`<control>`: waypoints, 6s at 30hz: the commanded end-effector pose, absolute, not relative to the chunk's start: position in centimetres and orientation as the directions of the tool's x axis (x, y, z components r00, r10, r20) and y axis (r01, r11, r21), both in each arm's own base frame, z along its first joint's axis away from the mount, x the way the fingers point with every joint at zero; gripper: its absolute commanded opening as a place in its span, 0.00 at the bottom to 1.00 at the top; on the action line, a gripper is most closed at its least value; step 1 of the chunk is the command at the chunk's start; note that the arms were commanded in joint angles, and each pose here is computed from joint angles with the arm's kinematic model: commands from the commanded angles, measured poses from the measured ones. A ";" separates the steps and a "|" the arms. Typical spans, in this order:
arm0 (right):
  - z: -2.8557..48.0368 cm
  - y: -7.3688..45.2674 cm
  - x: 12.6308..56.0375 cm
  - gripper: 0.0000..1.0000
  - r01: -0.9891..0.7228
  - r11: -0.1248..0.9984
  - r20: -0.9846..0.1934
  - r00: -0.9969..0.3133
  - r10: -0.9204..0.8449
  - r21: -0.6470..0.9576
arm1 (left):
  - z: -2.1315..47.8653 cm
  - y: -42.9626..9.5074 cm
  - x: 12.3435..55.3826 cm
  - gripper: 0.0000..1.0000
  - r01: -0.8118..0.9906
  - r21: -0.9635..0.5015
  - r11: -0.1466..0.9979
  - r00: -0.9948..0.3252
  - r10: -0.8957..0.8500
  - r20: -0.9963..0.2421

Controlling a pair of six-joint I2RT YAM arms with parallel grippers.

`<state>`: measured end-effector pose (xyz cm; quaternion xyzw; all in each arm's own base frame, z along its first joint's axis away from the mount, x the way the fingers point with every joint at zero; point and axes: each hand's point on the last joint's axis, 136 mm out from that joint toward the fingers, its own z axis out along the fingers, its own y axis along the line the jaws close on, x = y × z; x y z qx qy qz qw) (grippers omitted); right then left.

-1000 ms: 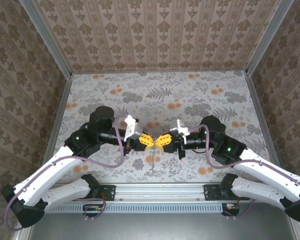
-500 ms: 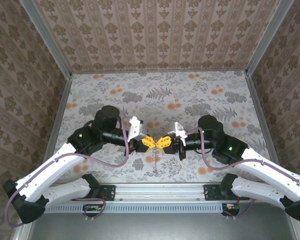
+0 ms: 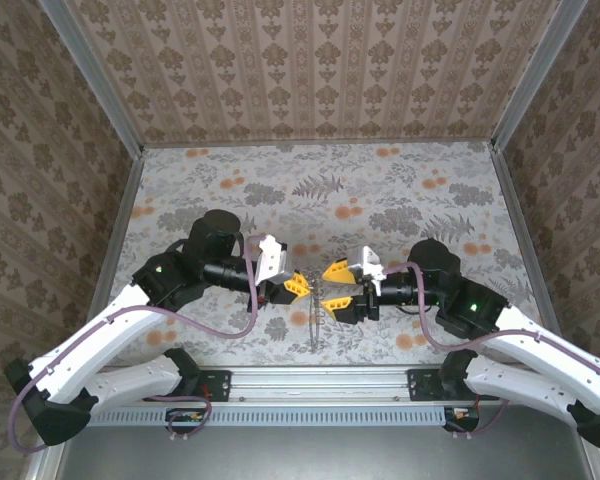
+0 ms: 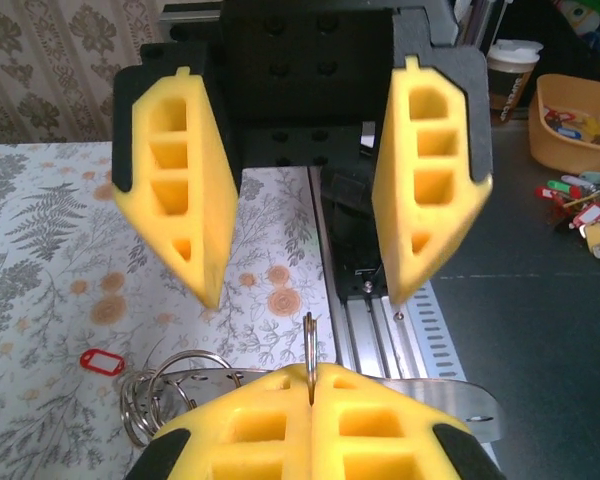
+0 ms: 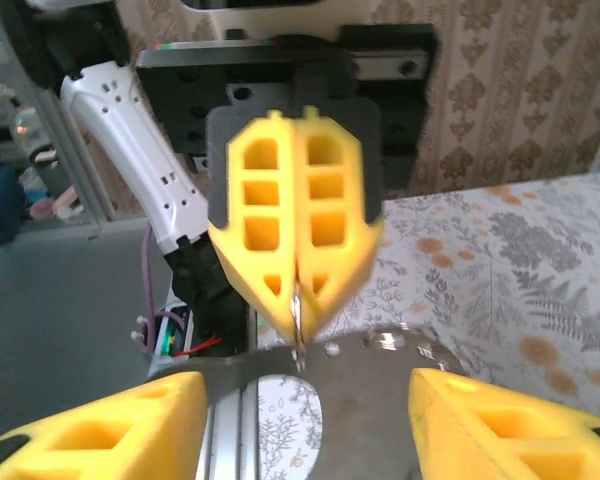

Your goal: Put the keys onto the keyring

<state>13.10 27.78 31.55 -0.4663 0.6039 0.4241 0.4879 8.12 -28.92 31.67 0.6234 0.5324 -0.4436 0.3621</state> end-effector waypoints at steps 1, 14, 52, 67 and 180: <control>31.2 25.9 15.1 0.62 -0.930 0.344 -0.982 -0.166 -0.086 0.127 | 33.7 -28.0 7.4 0.00 0.978 0.090 -0.185 0.145 0.307 -0.941; 22.2 17.8 26.2 0.74 -0.482 0.799 -0.810 -0.586 0.012 0.360 | 35.8 -26.0 4.3 0.00 0.935 0.205 -0.291 0.272 0.215 -0.938; 11.1 16.1 31.3 0.99 -0.186 0.837 -0.510 -0.851 0.124 0.514 | 40.7 -21.8 0.5 0.00 0.845 0.334 -0.417 0.330 -0.084 -0.940; 10.4 15.3 30.1 0.99 -0.157 0.847 -0.491 -0.861 0.134 0.508 | 41.0 -21.5 0.2 0.00 0.837 0.349 -0.421 0.336 -0.107 -0.936; 7.5 14.0 27.2 0.80 -0.148 0.895 -0.441 -0.896 0.059 0.421 | 42.6 -23.4 5.7 0.00 0.913 0.263 -0.313 0.255 -0.067 -0.964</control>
